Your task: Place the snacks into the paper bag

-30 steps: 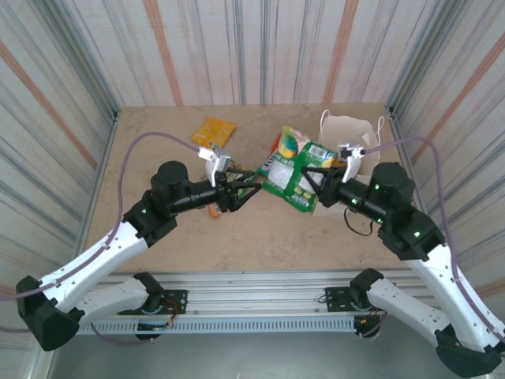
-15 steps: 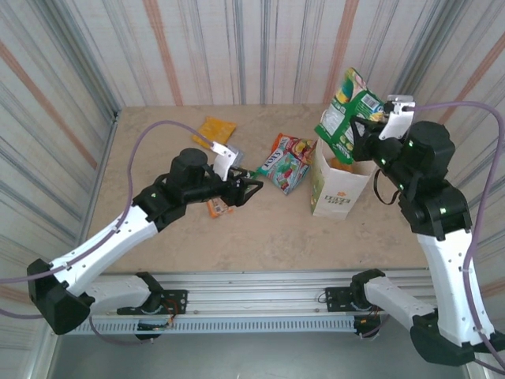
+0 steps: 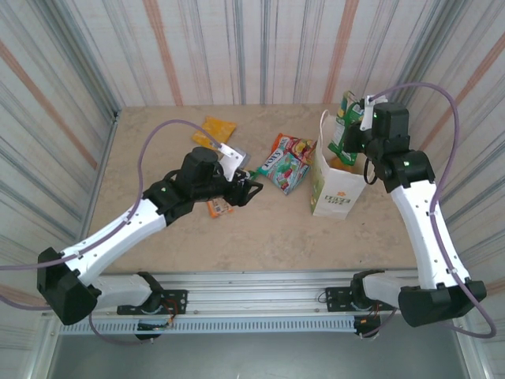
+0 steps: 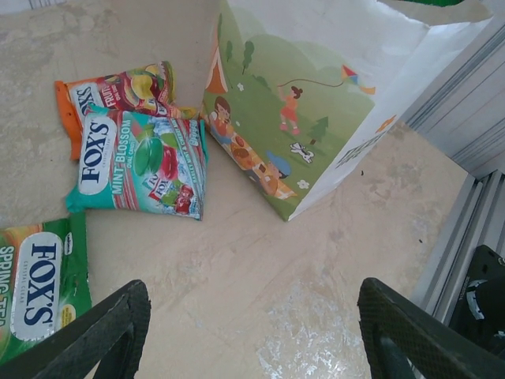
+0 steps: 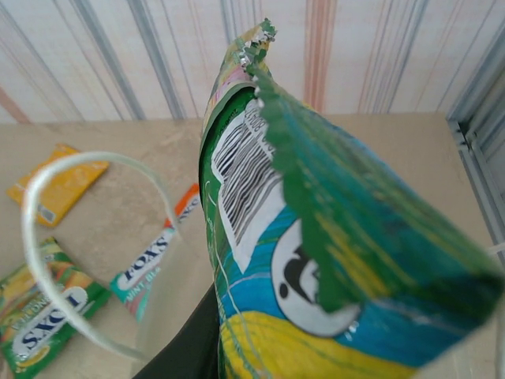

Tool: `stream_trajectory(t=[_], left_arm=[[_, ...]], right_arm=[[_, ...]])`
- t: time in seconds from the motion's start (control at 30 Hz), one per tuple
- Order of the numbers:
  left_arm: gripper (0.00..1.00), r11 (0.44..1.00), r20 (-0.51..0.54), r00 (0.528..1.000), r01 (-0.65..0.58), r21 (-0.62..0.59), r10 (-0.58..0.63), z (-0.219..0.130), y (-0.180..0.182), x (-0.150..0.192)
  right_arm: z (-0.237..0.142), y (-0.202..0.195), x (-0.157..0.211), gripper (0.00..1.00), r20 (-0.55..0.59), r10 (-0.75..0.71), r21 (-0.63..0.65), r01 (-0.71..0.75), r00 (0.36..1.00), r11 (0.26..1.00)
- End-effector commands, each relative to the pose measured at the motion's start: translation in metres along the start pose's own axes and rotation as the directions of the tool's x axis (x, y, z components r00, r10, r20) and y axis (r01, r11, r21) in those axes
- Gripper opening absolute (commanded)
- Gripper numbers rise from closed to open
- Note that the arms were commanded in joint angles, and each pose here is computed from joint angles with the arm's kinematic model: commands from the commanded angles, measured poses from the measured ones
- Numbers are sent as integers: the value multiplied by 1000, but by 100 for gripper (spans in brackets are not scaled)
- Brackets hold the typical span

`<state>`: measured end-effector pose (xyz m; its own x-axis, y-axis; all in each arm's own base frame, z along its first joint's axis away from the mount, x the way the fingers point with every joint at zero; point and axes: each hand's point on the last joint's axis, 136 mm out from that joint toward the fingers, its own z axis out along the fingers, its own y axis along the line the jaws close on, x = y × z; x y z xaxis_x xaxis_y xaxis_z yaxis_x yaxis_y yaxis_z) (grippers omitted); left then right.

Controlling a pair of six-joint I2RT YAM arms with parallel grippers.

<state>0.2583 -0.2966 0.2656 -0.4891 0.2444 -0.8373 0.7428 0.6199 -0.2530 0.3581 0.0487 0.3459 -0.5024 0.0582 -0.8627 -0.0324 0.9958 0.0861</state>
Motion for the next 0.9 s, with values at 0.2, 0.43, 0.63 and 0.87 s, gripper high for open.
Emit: stream_trajectory(t=[0.2,0.43,0.63,0.87], left_arm=[[73,994,-54,993,106,-23,-107,10,14,8],[73,983,-76,981,175,-50,-179,1,20,23],[73,962,-105,960,246,-122,-259,-11,34,40],[73,901,-99,909,379,-211,-406,-27,58,63]], right_arm=[[-15,-4,8,43,-44,12,-5,-12,999,1000],[-56,10,13,48,-21,94,-88,-96,995,991],[-80,42,33,50,-57,54,-137,-61,997,989],[-95,88,63,51,-94,3,-243,-26,996,970]])
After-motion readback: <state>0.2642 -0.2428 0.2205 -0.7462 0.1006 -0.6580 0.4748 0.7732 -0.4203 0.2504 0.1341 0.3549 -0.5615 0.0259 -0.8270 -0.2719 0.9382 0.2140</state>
